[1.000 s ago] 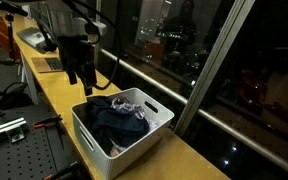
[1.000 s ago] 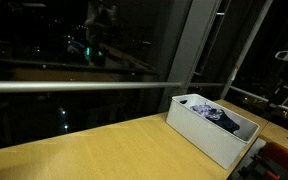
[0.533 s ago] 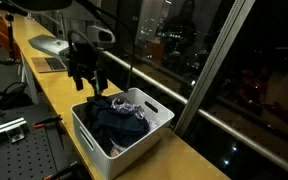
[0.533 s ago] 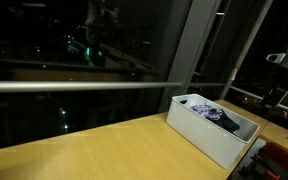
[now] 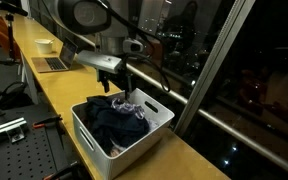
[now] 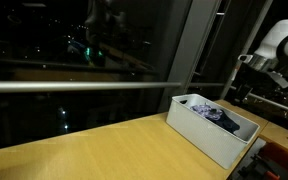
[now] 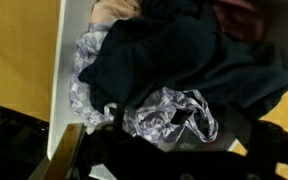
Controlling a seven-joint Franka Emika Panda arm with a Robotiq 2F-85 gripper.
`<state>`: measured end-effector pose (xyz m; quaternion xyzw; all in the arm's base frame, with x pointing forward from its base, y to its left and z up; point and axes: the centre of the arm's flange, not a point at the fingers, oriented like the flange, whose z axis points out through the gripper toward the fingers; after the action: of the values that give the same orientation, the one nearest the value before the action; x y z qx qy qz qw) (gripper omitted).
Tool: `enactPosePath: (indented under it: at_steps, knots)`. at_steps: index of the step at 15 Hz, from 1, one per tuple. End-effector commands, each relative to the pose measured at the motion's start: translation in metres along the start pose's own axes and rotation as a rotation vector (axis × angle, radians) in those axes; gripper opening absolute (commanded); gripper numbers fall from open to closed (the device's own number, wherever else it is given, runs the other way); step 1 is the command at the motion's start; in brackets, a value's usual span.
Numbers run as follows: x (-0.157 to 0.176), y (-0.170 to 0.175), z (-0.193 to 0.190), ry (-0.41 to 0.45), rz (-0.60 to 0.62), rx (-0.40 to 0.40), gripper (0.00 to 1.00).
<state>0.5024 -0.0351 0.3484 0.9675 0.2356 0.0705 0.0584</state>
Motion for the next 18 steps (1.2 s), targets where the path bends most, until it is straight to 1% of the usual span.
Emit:
enactPosePath:
  at_steps: [1, 3, 5, 8, 11, 12, 13, 14, 15, 16, 18]
  knots:
    - [0.046, 0.017, 0.056, 0.038, -0.051, 0.053, 1.00]
    - [0.063, 0.018, 0.090, 0.041, -0.067, 0.061, 1.00]
    - [0.075, 0.017, 0.126, 0.021, -0.081, 0.078, 1.00]
    - [0.087, 0.011, 0.187, -0.057, -0.087, 0.116, 1.00]
    - [0.084, 0.011, 0.252, -0.132, -0.078, 0.149, 1.00]
    - [0.081, 0.012, 0.265, -0.150, -0.079, 0.154, 1.00]
    - [0.078, 0.014, 0.277, -0.167, -0.071, 0.157, 0.75]
    - [0.076, 0.016, 0.281, -0.175, -0.070, 0.158, 0.73]
    - [0.076, 0.020, 0.277, -0.179, -0.062, 0.158, 0.68]
    - [0.076, 0.022, 0.268, -0.177, -0.052, 0.158, 0.60]
    - [0.072, 0.028, 0.242, -0.165, -0.037, 0.155, 0.47]
